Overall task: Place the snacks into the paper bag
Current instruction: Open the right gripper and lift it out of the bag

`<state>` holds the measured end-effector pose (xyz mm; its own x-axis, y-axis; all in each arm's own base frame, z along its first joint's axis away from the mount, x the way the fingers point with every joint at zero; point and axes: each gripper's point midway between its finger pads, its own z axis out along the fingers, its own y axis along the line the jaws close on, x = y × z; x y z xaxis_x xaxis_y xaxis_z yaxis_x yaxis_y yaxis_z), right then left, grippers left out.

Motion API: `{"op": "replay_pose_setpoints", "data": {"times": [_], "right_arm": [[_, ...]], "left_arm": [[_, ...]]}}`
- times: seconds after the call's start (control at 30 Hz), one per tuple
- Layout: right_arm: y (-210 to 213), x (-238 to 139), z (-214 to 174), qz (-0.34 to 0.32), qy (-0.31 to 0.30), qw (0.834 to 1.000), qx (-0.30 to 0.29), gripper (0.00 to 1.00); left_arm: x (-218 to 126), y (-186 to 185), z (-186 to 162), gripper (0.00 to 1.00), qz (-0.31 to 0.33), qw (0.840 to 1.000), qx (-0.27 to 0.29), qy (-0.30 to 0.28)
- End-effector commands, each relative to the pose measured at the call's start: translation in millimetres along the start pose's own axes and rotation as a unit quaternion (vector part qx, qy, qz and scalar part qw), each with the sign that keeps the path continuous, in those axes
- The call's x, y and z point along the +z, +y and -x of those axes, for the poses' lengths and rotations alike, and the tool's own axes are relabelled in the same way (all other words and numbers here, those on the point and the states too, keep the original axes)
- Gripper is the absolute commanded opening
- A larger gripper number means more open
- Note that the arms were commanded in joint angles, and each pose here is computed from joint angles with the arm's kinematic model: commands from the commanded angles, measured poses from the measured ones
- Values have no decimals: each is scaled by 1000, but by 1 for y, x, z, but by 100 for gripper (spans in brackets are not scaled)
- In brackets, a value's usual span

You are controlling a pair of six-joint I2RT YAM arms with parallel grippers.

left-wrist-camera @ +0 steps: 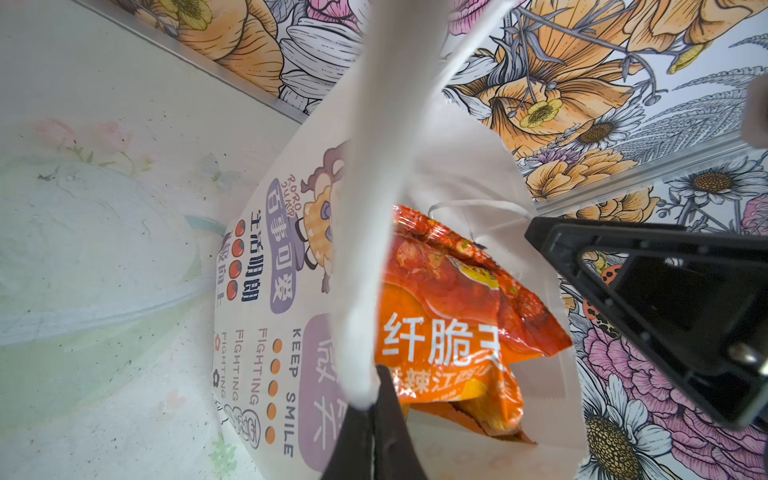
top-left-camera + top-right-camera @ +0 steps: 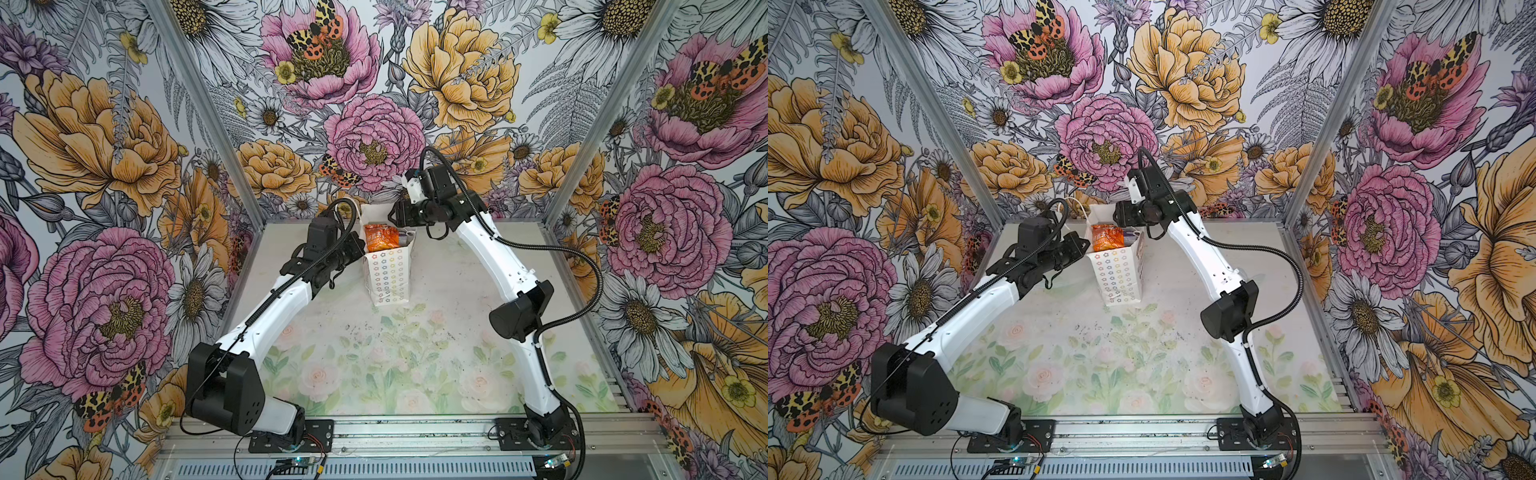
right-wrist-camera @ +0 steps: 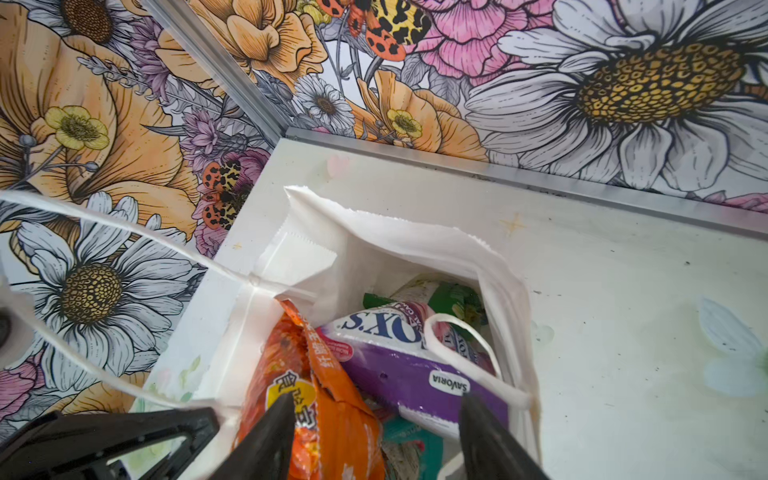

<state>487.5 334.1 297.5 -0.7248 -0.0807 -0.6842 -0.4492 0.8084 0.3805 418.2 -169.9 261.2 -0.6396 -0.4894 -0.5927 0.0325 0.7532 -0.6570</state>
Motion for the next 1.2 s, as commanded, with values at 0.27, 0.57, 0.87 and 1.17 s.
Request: {"op": "replay_pose_setpoints", "data": {"times": [0.27, 0.57, 0.87, 1.17], "right_arm": [[0, 25, -6, 11, 8, 999, 45, 59], [-13, 40, -5, -2, 1, 998, 69, 59], [-27, 44, -12, -34, 6, 994, 106, 59], [-37, 30, -18, -69, 5, 992, 108, 59]], "left_arm": [[5, 2, -8, 0, 2, 1000, 2, 20], [6, 3, -9, 0, 3, 1000, 2, 22], [5, 3, -7, 0, 1, 1000, 1, 21], [5, 4, -7, 0, 2, 1000, 1, 20]]}}
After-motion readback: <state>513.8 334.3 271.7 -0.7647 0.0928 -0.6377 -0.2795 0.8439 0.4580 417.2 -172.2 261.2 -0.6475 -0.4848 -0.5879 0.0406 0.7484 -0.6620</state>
